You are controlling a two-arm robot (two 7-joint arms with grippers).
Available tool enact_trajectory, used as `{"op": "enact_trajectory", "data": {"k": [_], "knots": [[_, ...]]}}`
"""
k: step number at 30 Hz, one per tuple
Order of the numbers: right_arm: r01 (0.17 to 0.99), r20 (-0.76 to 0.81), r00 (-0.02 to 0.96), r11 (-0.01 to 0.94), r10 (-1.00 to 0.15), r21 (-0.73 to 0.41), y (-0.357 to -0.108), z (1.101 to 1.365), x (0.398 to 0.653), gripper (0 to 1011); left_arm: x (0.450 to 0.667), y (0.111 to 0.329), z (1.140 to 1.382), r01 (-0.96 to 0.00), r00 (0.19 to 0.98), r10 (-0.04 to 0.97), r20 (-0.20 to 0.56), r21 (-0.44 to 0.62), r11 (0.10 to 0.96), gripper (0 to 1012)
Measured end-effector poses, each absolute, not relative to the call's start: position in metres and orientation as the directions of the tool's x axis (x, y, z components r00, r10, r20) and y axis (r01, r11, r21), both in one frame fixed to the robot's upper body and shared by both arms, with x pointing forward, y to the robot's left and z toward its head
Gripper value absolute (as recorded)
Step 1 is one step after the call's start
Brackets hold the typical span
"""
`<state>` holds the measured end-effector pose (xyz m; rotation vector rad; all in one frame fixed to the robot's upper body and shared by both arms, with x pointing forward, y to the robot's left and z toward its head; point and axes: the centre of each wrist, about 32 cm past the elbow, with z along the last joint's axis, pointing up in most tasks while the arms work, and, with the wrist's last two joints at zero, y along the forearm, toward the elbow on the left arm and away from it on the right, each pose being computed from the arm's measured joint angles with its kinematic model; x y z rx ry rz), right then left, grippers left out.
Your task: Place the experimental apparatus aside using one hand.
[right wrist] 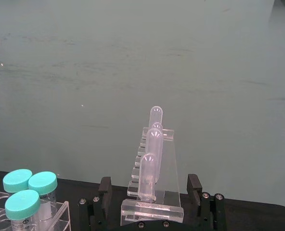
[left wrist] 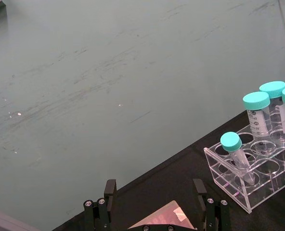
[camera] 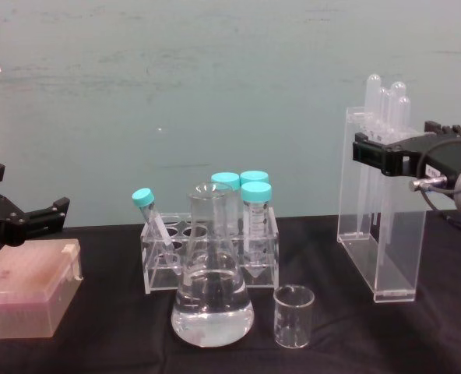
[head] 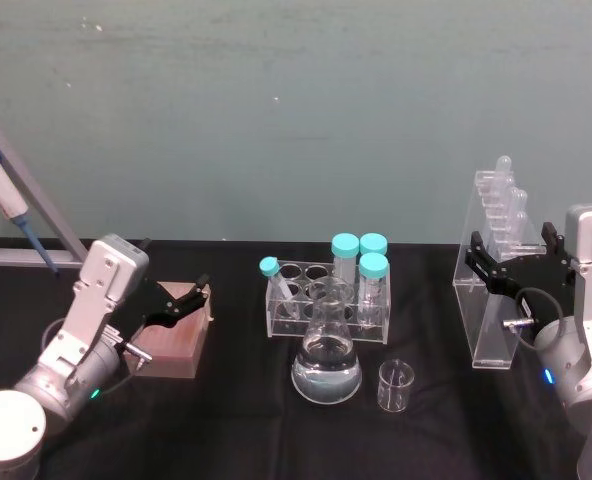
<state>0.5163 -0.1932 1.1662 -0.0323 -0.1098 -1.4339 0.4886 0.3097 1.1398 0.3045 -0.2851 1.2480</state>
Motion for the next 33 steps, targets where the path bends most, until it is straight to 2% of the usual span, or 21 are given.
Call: {"op": "enact_trajectory", "data": {"k": [33], "knots": [[0.991, 0.088, 0.126, 0.129, -0.988, 0.033, -0.1906, 1.1664, 0.5197, 1000, 0.4886, 0.3097, 1.1398, -0.955, 0.292, 0.88, 0.374, 0.07, 0.287, 1000]]}}
